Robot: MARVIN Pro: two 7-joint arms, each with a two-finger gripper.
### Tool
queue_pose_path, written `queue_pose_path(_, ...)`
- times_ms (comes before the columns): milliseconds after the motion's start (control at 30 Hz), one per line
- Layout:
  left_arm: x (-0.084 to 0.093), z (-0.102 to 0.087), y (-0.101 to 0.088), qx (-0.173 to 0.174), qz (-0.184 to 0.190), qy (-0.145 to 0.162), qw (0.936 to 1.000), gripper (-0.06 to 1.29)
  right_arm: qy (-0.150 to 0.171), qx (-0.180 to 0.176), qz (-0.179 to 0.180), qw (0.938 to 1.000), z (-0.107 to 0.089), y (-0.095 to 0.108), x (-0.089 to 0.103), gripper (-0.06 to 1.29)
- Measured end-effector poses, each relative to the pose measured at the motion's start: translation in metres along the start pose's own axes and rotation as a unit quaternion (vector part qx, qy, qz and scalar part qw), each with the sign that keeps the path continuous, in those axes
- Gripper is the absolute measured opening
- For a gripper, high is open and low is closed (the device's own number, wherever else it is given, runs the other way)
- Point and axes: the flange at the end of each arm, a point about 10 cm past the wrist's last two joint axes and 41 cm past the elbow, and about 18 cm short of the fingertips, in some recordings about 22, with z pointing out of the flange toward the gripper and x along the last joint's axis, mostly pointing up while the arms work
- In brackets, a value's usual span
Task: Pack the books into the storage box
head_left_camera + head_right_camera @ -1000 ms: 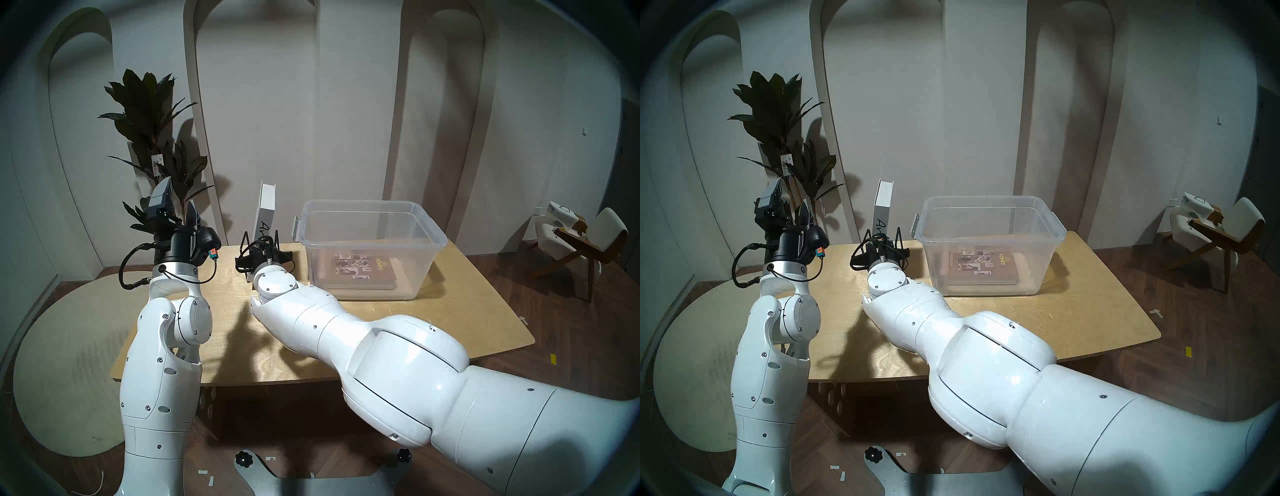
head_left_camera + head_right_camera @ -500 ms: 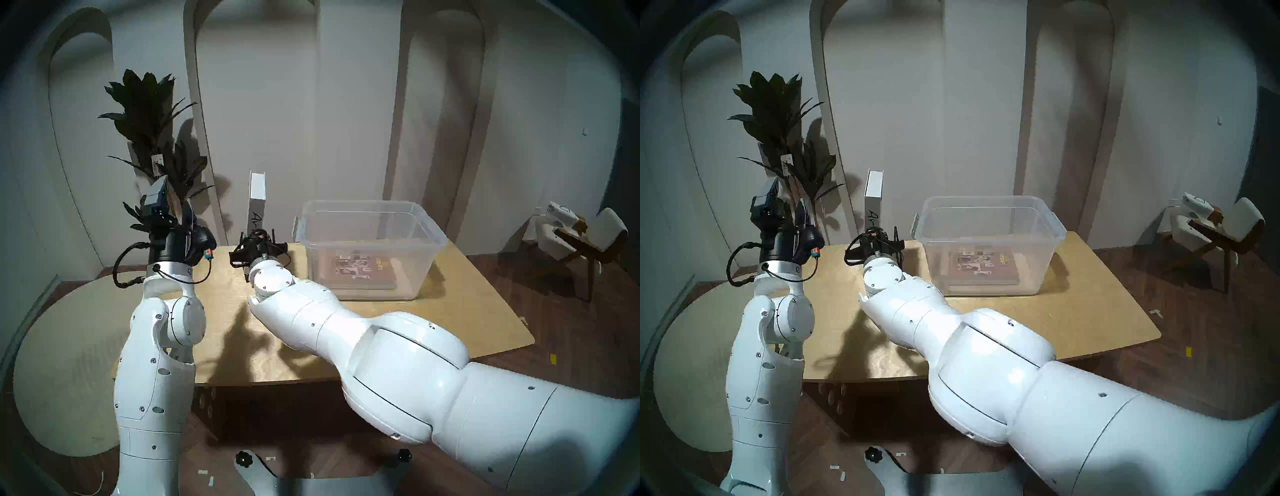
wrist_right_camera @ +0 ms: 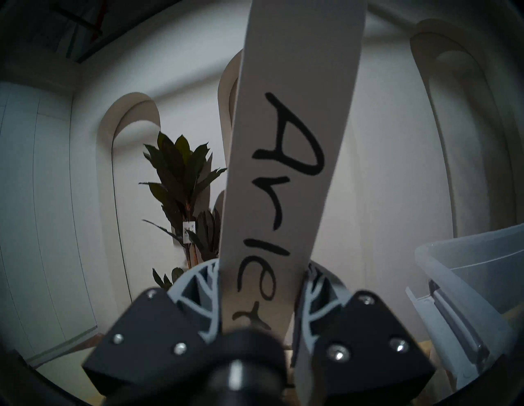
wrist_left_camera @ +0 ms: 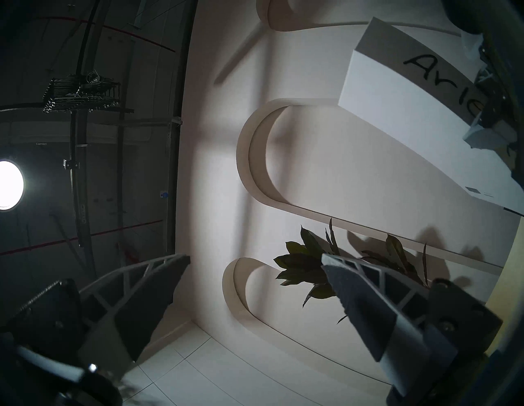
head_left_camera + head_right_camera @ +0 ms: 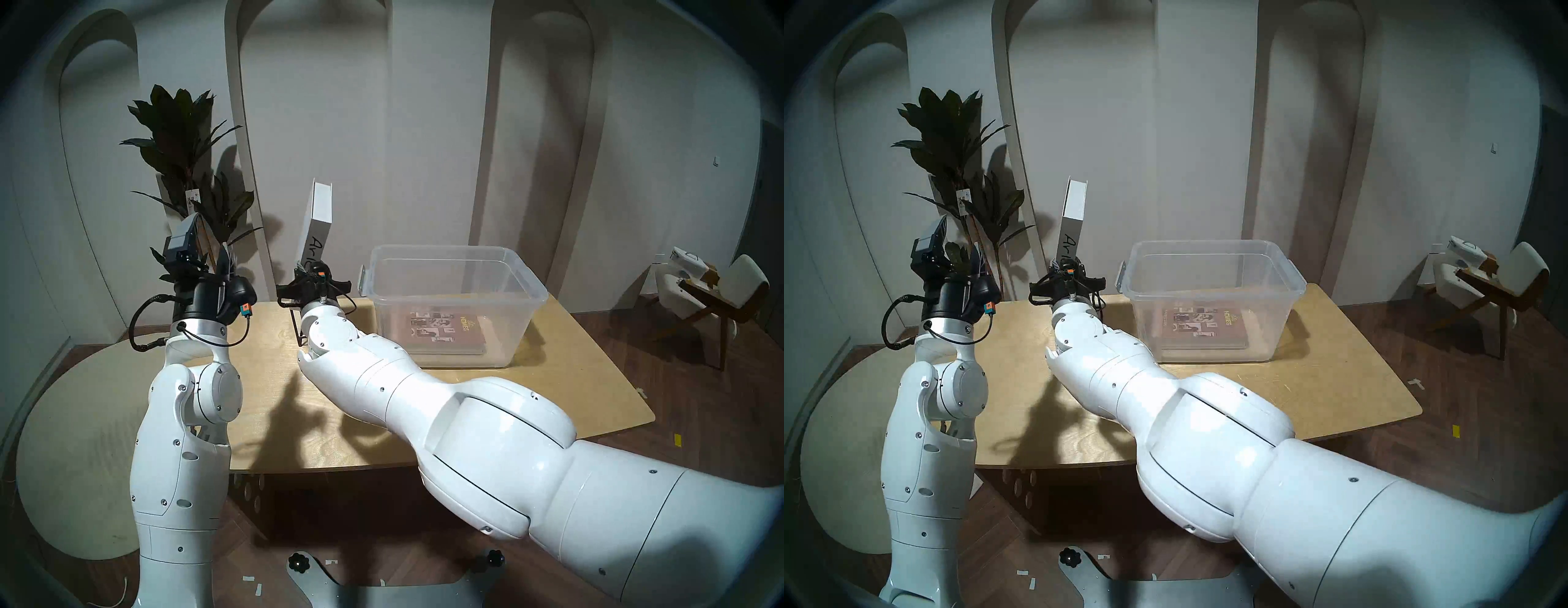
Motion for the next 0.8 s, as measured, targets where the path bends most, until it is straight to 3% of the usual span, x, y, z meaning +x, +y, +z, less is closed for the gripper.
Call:
queue_pose_path(267,-0.001,0.0,-0.002,-0.006,-0.006,0.001,1.0,1.25,0.051,-0.004,0.058,0.997,0.005,-0.003,0.02,0.35)
queue_pose_path(433,0.0,-0.001,-0.002,-0.01,-0.009,0.002,0.9999,1.25,0.088,-0.013,0.111,0.9898,0.009,-0.005,0.037,0.35)
queue_pose_path(533,0.004,-0.001,0.0,-0.012,-0.013,0.005,0.9998,1.25,0.116,-0.026,0.16,0.9799,0.012,-0.005,0.052,0.35)
queue_pose_path(567,0.005,-0.001,0.0,-0.013,-0.014,0.005,0.9998,1.25,0.119,-0.028,0.165,0.9787,0.012,-0.005,0.054,0.35)
queue_pose_path(800,0.018,-0.004,0.006,-0.017,-0.019,0.005,0.9997,1.25,0.167,-0.065,0.243,0.9534,0.013,0.006,0.075,0.35)
